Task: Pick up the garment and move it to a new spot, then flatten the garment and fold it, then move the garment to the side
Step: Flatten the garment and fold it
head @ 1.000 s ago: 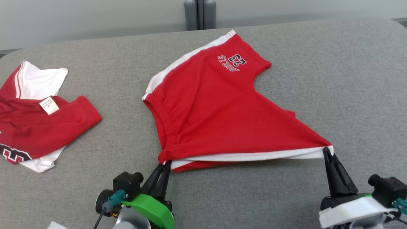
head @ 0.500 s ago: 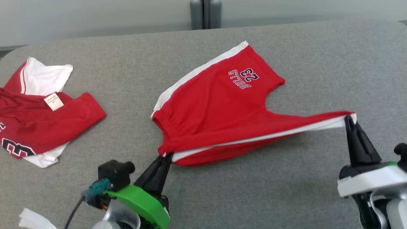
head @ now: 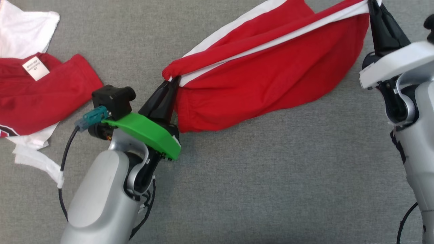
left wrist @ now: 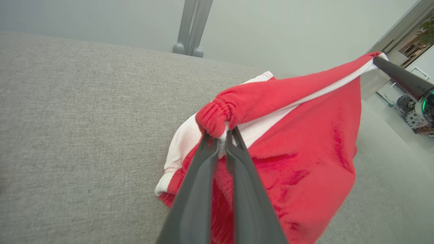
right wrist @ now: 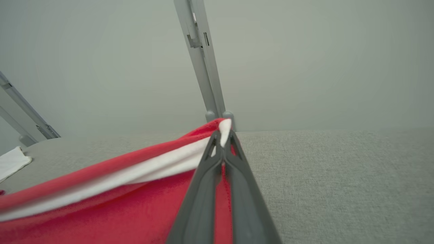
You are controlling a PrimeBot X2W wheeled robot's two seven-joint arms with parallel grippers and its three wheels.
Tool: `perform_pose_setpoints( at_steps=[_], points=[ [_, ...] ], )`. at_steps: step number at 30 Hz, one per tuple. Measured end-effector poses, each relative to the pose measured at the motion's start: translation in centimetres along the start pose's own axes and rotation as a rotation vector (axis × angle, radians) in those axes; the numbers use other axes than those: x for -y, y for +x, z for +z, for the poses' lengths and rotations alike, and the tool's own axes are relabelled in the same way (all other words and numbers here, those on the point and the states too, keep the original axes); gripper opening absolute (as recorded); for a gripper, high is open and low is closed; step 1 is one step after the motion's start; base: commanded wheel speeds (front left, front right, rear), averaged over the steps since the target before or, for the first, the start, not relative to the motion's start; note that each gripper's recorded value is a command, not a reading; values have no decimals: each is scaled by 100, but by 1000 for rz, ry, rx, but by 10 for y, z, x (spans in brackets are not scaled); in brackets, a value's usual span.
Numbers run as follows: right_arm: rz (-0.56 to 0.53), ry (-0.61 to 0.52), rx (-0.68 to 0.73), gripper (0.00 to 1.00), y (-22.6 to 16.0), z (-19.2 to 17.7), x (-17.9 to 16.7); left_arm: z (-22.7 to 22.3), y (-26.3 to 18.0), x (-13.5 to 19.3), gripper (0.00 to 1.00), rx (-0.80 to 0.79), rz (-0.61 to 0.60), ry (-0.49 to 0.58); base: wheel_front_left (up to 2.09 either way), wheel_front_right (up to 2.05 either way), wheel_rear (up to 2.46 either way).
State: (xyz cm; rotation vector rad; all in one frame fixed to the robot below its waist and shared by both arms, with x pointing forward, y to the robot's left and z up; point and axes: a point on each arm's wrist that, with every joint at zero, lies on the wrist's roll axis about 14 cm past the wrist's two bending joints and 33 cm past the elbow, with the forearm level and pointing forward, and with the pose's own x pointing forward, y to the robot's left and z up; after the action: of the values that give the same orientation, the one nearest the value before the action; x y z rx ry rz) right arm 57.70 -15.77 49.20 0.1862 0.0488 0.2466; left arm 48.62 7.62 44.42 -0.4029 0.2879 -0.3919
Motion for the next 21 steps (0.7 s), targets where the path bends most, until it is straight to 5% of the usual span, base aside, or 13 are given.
perform_pose_setpoints(
  at_steps=[11, 12, 13, 14, 21],
  points=[
    [84, -6, -140, 0, 69, -65, -28, -25, 17, -42, 0, -84, 81, -11, 0, 0, 0],
    [94, -8, -138, 25, 72, -68, -32, -28, 18, -44, 34, -88, 84, -17, 0, 0, 0],
    [103, -13, -132, 66, 74, -70, -35, -29, 17, -45, 100, -83, 86, -24, 0, 0, 0],
    [105, -15, -121, 100, 74, -71, -36, -29, 17, -45, 100, -78, 89, -23, 0, 0, 0],
    [123, -67, -27, 100, 65, -50, -37, -8, 11, -55, 100, 75, 155, 43, 0, 0, 0]
  ],
)
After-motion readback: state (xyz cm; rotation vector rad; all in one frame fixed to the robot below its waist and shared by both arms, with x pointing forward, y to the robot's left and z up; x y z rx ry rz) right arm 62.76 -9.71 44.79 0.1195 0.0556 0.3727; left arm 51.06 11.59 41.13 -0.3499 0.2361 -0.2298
